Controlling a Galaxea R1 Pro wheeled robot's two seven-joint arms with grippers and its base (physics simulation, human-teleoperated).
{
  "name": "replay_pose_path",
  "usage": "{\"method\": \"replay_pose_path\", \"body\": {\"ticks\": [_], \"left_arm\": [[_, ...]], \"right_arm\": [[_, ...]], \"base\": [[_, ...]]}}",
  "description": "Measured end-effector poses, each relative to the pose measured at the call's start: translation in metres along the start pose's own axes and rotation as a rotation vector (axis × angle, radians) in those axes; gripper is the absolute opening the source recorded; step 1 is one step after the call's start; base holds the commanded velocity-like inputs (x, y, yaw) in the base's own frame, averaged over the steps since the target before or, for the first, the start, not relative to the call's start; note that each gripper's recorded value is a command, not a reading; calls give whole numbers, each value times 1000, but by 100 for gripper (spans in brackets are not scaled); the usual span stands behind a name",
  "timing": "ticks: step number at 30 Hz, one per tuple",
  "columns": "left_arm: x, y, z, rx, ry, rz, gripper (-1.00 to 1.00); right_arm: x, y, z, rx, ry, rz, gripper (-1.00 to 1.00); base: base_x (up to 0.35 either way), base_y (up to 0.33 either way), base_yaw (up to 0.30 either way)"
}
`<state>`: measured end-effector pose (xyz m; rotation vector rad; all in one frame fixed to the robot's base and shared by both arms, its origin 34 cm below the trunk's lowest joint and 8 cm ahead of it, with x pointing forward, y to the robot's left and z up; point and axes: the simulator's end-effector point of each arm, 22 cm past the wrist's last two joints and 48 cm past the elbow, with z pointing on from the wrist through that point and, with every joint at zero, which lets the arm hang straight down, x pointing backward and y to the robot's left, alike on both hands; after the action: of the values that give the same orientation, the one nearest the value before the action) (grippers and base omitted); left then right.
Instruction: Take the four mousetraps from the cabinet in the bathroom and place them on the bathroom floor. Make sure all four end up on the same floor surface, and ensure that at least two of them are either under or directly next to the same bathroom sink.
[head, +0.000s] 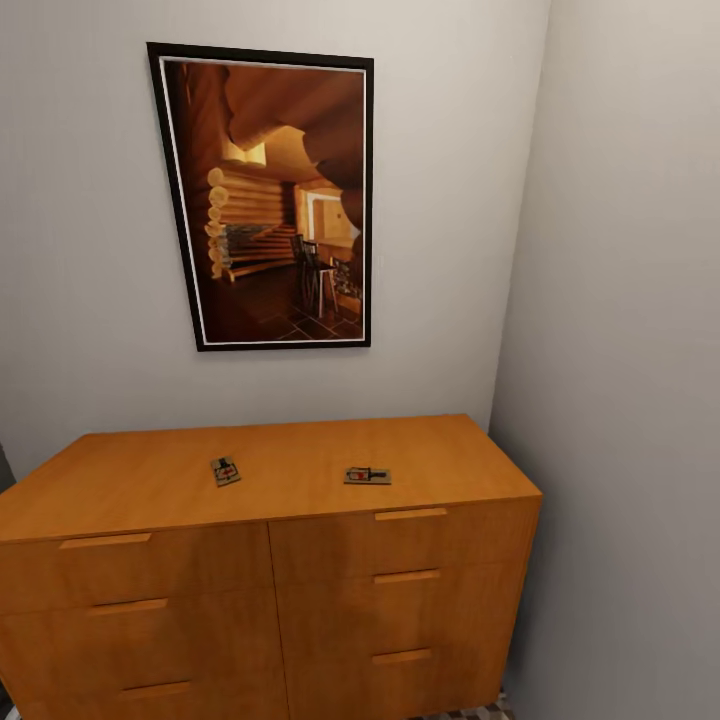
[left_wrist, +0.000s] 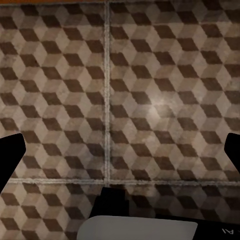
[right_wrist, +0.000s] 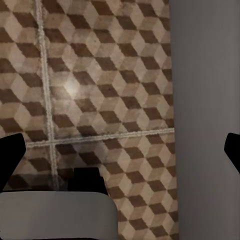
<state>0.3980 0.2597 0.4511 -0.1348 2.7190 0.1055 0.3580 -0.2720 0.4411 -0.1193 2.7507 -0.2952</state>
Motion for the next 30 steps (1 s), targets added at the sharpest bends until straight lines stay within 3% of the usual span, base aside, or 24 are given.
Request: {"method": "replay_pose_path", "body": {"ticks": [14,30], "left_arm": [[1,0,0,0,3,0,100],[3,0,0,-1,10,0,100]], "right_arm": [[1,-3,1,3,-4,-32,100],[1,-4,1,4,-6,-43,100]], "base": [[-4,0,0],[-168,0,0]]}}
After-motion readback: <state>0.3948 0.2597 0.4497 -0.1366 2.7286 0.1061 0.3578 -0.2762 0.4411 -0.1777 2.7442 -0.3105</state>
